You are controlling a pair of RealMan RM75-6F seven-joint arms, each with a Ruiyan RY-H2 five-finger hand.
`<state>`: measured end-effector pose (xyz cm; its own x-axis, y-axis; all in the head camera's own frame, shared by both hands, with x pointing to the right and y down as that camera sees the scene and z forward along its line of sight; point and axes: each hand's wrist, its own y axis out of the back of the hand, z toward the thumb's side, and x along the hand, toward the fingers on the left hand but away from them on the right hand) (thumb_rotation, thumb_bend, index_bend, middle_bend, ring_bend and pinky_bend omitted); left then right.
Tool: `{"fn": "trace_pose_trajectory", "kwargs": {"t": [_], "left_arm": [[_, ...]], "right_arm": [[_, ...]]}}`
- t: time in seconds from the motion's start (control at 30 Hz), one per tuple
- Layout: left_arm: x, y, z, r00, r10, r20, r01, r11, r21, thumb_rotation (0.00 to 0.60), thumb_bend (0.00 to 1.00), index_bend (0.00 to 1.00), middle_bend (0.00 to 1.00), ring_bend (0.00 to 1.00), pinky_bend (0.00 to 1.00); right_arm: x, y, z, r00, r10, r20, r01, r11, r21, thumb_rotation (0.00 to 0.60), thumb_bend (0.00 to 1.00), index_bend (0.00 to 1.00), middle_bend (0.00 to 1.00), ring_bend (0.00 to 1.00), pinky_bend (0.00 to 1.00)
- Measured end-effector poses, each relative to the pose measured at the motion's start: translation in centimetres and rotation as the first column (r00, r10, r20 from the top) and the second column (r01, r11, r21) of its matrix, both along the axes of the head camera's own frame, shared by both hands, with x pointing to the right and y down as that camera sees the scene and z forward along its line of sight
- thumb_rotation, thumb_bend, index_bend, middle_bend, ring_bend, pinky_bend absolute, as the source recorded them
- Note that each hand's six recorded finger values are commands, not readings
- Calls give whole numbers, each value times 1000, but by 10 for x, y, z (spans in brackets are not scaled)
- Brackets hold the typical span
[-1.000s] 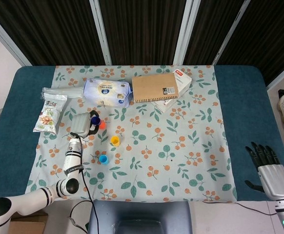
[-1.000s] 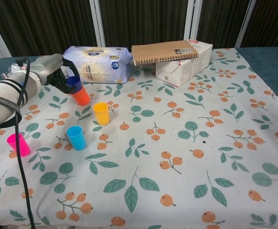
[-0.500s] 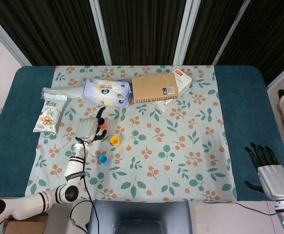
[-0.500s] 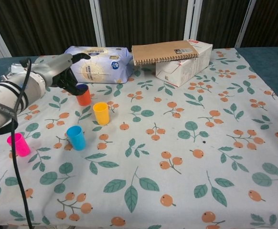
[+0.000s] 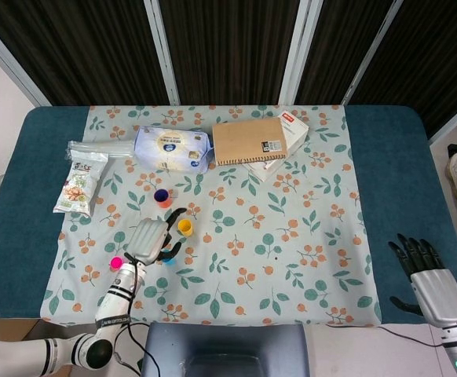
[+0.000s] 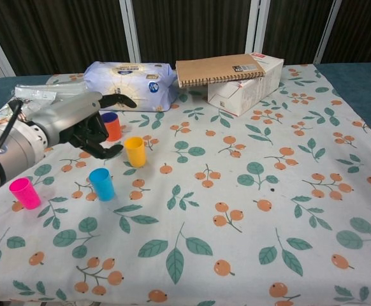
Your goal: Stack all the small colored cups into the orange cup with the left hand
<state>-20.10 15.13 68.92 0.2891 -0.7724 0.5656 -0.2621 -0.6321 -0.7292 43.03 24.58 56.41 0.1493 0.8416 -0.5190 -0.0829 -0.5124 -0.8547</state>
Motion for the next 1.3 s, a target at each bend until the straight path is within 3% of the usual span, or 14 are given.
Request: {"fn": "trace_pose_trajectory", "kwargs": {"t": [0.23,0.5,0.67,0.8,1.13,1.3], "left_arm": [[1,-5,28,997,-21,75,20,1000,11,600,362,219,1000,1000,1000],[13,-8,43,997,-18,78,18,1000,-6,600,368,233,1000,1000,1000],[14,-12,52,995,-26,91,28,999,-18,600,368,308,1000,1000,1000],[13,-13,56,996,-27,90,29,999,-31,600,373,368,1000,1000,1000],[10,-15,60,997,-29,69,32,998,-54,600,376,387,1000,1000,1000],[11,-14,61,998,-27,64,32,997,-65,600,375,461,1000,1000,1000]], "right_arm": [[0,0,0,1000,-3,6,3,1000,-10,600,206,0,0,0,0],[1,0,1,1000,0,2,1,1000,-12,600,206,0,0,0,0],[1,-1,0,1000,0,3,0,1000,-10,600,206,0,0,0,0],[2,-1,-1,1000,11,1,-11,1000,-7,600,205,0,0,0,0],[3,-3,-2,1000,22,-2,-22,1000,3,600,205,0,0,0,0],[5,-4,-5,999,33,2,-33,999,17,600,206,0,0,0,0]]}}
